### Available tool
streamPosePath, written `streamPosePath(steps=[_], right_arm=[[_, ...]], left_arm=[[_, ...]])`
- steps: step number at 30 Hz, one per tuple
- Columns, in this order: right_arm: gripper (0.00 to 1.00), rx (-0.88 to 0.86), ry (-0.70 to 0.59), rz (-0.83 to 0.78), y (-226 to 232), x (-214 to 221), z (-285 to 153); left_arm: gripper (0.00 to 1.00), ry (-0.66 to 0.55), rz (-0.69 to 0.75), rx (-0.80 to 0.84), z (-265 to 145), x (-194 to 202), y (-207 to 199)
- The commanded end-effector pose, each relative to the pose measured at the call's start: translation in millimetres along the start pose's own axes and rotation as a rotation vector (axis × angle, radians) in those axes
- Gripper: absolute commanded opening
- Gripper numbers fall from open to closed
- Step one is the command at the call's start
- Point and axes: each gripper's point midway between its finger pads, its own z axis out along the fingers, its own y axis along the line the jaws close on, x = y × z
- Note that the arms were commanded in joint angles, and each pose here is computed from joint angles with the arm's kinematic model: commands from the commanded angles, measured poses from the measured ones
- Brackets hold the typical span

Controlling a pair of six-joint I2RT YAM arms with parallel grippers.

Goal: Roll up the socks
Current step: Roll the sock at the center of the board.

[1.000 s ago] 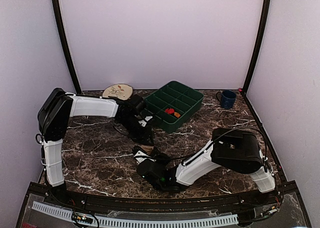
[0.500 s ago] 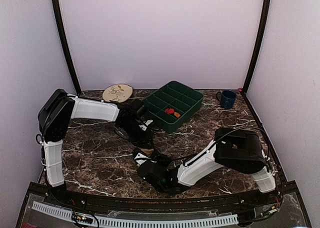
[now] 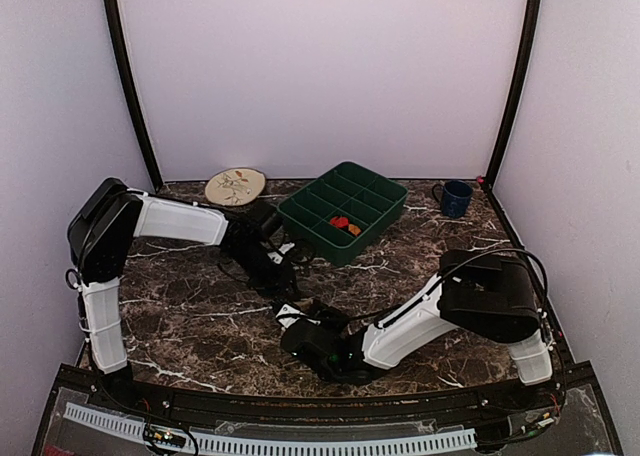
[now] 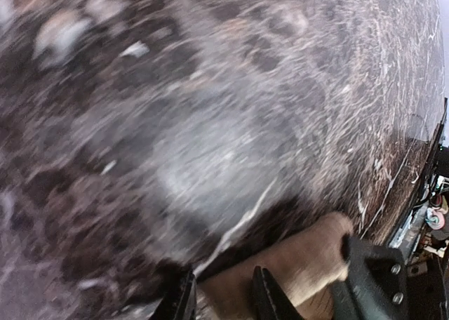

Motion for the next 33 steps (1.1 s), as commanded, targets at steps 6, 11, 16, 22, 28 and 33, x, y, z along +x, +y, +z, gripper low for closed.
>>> streamPosePath(steps=[6,11,16,22,28,33], right_arm=[[0.0,-0.114,0.139,-0.264,33.2,78.2,0.0],[0.0,-0.119,0.131,-0.26,32.3,76.0,-0.7],[0.0,-0.122,0.123,-0.254,32.3,75.2,-1.1],[0.0,-0.124,0.122,-0.253,32.1,76.2,-1.4],[0.0,-0.124,0.12,-0.25,32.6,77.4,-1.4],[0.0,-0.126,0.118,-0.249,33.7,77.2,-1.4]], left_arm=[[0.34,-0.001,-0.05,0.103,-18.0,17.3,-8.2],[0.36,0.009,-0.064,0.152,-13.9,22.7,-13.7],[0.39,0.006,-0.077,0.192,-12.3,24.0,-19.6],[0.42,-0.01,-0.101,0.216,-12.3,19.7,-23.8],[0.42,-0.01,-0.127,0.263,-11.1,19.4,-29.8],[0.44,0.014,-0.132,0.307,-9.5,25.0,-37.0]])
